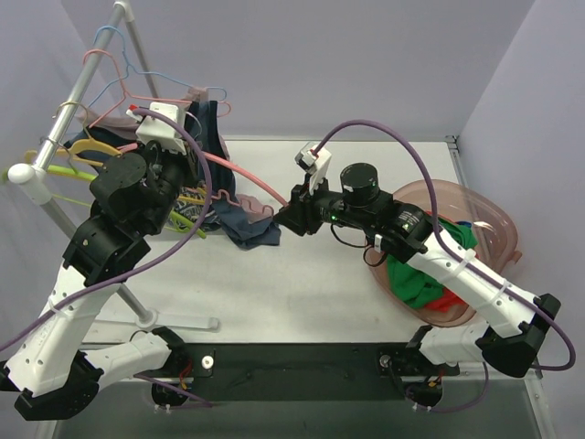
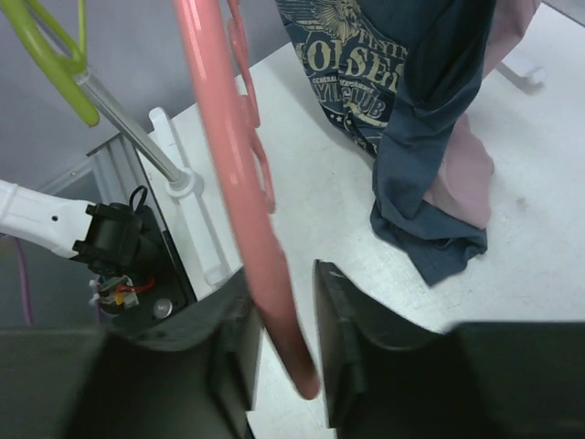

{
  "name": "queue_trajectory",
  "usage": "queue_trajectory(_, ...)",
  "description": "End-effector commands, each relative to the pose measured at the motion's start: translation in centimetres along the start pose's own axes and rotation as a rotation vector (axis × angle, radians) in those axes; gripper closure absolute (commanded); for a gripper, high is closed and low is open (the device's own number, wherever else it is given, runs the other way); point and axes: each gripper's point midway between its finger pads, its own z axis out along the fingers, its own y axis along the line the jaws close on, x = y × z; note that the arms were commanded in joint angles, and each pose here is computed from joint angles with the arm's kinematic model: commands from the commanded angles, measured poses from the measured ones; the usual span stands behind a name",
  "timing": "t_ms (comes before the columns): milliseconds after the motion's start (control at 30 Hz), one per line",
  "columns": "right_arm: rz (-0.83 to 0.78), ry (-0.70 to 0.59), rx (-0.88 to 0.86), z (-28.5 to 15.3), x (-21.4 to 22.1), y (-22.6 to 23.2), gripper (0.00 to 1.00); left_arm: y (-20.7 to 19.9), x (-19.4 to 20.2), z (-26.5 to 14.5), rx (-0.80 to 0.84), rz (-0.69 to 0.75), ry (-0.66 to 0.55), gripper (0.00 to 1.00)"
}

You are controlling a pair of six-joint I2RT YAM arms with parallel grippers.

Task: Remove the tank top from the hanger
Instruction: Place the hanger at the clothesline.

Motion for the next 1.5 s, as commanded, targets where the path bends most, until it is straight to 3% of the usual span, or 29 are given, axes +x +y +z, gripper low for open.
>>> queue_trajectory(0,-0.117,-0.101,0.046,0.4,-2.7,-0.6,0.80,0.0,-2.6,-0.7,0.014,-0.058,-0.081,1.00)
queue_trajectory(33,-0.134,-0.120,0.036,0.6,-3.0,-0.2,0.85,0.0,-2.6,-0.8,0.018,-0.060,-0.082,1.00)
queue_trajectory(67,-0.150,-0.125,0.031,0.6,-3.1,-0.1,0.98,-0.1,-2.6,-0.8,0.021,-0.062,-0.079,1.00)
queue_trajectory(100,-0.167,-0.136,0.026,0.6,-3.4,0.1,1.00,-0.1,-2.5,-0.8,0.024,-0.062,-0.076,1.00)
queue_trajectory(300,-0.289,-0.257,0.029,0.2,-6.2,1.2,1.00,-0.5,-2.7,-1.6,0.061,-0.077,-0.078,1.00)
queue_trajectory(467,-0.341,-0.297,0.060,-0.1,-7.9,0.9,1.00,-1.0,-2.9,-2.2,0.104,-0.083,-0.078,0.69)
queue_trajectory(633,-0.361,-0.294,0.078,-0.2,-9.3,0.9,1.00,-1.3,-4.5,-3.5,0.150,-0.122,-0.109,0.50)
queue_trajectory(800,-0.371,-0.287,0.086,0.2,-10.1,0.8,1.00,-2.0,-6.5,-4.9,0.215,-0.169,-0.151,0.24)
queue_trajectory(1000,-0.377,-0.293,0.093,0.9,-11.4,0.8,1.00,-2.3,-8.3,-7.0,0.280,-0.231,-0.199,0.03)
queue_trajectory(1267,-0.390,-0.295,0.088,3.1,-13.0,0.3,1.00,-3.2,-7.8,-8.7,0.362,-0.267,-0.179,0.03)
queue_trajectory(1467,-0.331,-0.355,0.073,3.2,-14.7,0.1,1.00,-2.5,-6.0,-8.8,0.325,-0.262,-0.135,0.03)
